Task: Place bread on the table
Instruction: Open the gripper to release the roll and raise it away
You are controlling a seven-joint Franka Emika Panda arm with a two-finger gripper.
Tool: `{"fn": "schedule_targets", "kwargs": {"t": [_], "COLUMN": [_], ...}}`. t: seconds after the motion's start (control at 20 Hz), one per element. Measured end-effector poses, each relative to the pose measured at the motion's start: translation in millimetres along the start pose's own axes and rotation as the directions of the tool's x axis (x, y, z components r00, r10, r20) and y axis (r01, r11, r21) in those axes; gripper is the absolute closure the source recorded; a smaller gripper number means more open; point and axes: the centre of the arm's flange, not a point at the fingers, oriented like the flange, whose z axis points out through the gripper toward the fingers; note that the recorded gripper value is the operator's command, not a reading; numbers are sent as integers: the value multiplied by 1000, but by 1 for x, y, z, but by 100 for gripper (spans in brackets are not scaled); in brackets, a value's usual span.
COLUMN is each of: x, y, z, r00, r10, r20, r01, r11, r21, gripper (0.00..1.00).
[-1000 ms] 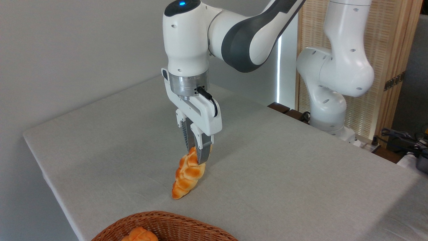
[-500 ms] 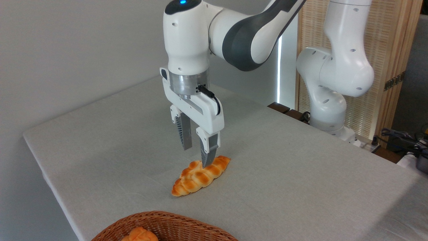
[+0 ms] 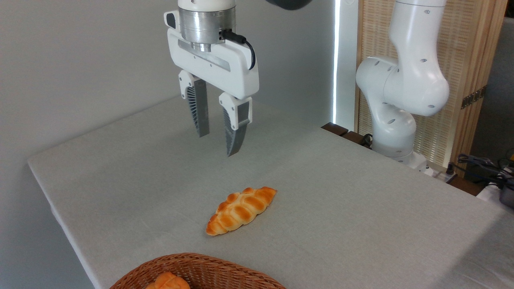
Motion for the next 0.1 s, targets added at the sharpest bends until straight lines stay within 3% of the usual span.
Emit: {"fn": "schedule_targets", "kwargs": {"t": [0.1], "x": [0], "y": [-1], "z": [5], "r00": [1000], "r10": [-3], "r20": [26], "r01": [3], "r11": [1000], "r21": [-19], "gripper": [0]}}
